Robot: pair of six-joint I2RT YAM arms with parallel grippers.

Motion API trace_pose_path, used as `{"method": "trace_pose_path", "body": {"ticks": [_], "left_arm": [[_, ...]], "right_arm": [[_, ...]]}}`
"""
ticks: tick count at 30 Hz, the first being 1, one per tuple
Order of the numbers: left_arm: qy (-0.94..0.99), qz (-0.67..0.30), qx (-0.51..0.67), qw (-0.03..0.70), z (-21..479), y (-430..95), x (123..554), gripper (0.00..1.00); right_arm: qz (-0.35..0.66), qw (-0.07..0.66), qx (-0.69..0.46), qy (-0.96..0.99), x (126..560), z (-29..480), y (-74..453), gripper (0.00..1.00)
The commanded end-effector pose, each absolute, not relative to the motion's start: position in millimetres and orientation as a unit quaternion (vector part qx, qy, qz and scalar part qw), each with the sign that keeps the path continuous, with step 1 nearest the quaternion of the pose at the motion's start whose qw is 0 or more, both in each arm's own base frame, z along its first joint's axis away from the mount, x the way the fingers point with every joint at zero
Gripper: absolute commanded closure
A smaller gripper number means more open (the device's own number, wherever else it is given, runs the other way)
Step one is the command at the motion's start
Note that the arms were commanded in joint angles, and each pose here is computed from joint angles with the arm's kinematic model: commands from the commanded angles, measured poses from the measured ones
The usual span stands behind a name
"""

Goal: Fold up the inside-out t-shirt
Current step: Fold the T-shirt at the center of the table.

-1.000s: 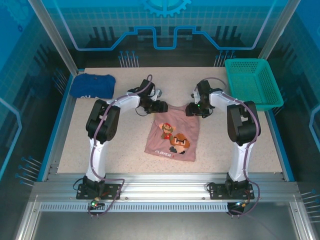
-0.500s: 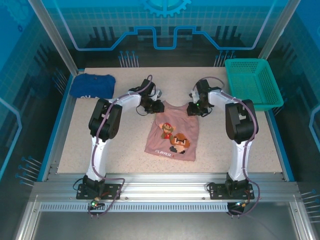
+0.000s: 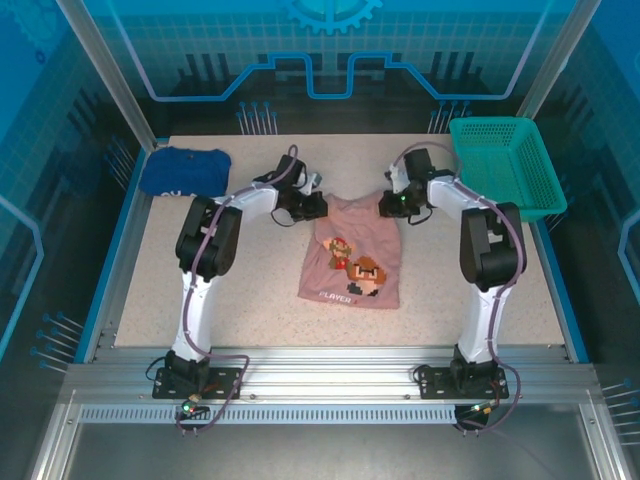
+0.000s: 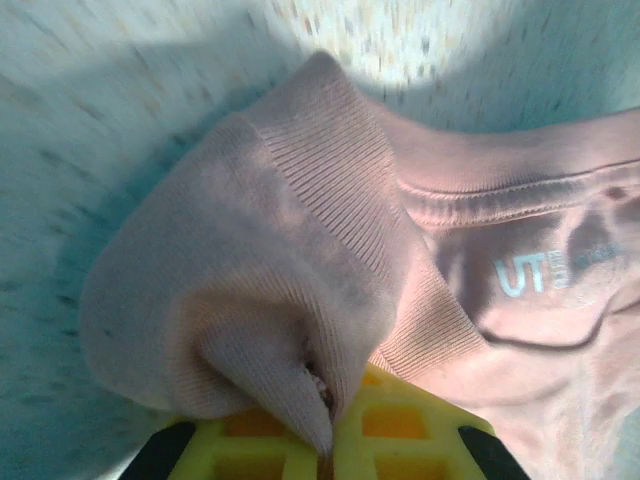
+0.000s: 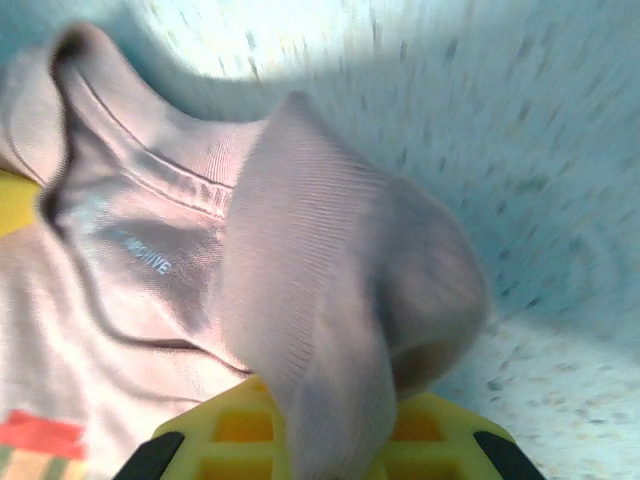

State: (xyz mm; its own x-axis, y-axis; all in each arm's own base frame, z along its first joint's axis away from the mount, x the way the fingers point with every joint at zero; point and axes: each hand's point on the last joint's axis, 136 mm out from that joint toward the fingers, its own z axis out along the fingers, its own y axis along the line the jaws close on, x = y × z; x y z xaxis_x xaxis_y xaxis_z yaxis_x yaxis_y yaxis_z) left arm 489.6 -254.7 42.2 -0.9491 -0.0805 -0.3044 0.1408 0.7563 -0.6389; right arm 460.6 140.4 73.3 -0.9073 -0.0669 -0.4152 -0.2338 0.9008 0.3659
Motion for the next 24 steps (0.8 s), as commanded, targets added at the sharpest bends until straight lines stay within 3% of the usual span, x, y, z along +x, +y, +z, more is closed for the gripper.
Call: {"method": "trace_pose_path", "body": {"ticks": [1,8,14,19,24], "left_arm": [[0.884,-0.390,0.028,0.257,126.2,-241.8,521.7,1.00],[0.828,-0.407,0.062,0.381,244.1,-226.8,572.0,1.00],[0.787,-0.407,0.104,0.451,319.1,-223.8,568.1,1.00],[0.785,-0.410,0.106,0.453,288.5,-219.9,539.6,1.00],[0.798,-0.430,0.094,0.411,225.5,-230.8,470.8,1.00]], "right_arm": [[0.235,0.319,-0.089,0.914,495.5,152.6,139.7,1.00],[0.247,0.441,-0.110,0.856,547.2,266.9,146.2,1.00],[0.265,0.505,-0.143,0.809,549.4,344.4,156.9,1.00],[0.262,0.479,-0.156,0.823,516.6,305.0,162.0,1.00],[0.281,0.421,-0.141,0.851,447.2,230.8,165.5,1.00]]}}
